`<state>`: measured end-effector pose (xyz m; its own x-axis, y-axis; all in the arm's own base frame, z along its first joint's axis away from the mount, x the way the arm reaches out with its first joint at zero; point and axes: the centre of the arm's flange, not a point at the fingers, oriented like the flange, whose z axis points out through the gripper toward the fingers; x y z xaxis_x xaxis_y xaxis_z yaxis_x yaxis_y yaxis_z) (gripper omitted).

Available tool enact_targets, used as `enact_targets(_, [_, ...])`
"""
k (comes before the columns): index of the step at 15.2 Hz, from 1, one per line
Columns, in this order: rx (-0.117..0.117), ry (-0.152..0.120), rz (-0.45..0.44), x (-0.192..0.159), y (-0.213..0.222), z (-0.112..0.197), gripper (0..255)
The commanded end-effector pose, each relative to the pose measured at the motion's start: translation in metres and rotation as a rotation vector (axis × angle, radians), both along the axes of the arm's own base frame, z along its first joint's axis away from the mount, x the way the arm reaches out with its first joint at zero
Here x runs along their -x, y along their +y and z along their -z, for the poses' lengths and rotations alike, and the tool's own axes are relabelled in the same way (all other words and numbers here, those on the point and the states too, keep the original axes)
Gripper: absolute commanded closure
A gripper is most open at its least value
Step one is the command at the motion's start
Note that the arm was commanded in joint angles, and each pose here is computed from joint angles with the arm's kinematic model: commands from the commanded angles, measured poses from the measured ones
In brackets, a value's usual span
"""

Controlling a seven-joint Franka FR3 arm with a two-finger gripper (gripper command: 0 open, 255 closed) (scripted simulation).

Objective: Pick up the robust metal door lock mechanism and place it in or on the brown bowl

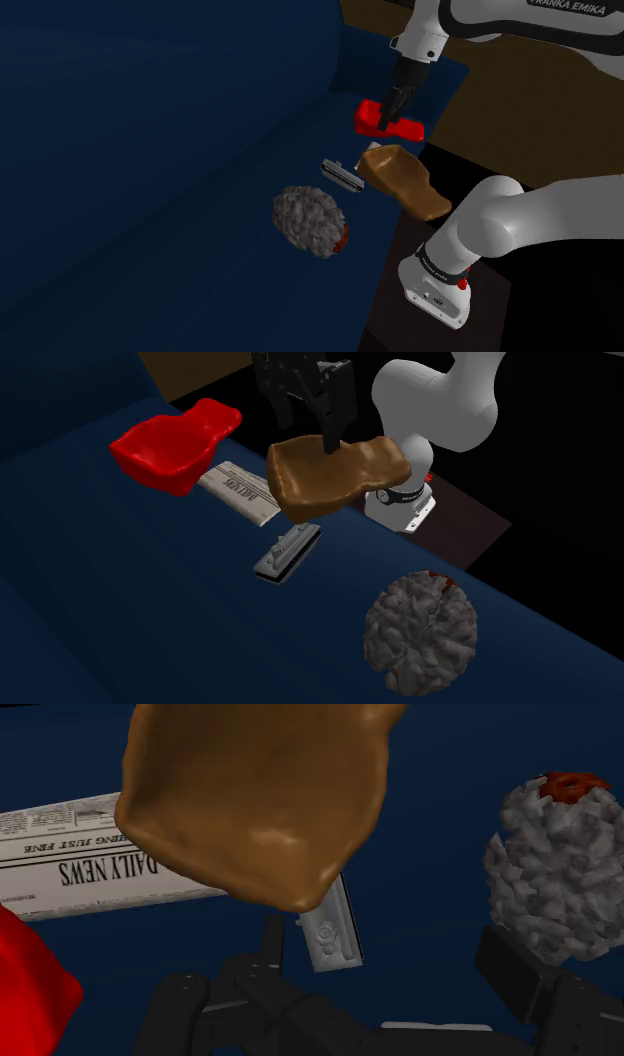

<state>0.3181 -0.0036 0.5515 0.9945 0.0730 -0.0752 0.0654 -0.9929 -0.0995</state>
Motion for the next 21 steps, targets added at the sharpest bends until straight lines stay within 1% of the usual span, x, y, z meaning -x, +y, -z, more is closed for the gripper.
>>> enact_targets(1, [0.0,0.0,0.0,0.0,0.0,0.0,0])
enact_targets(8, [-0.087,-0.1,-0.159,-0.025,-0.014,0.086,0])
enact_targets(15, [-0.175,-0.2,-0.318,-0.059,-0.017,0.169,0])
enact_targets(16, [-0.175,-0.201,-0.319,-0.059,-0.016,0.17,0])
enact_targets(21, [-0.175,-0.201,-0.319,-0.061,-0.01,0.195,0])
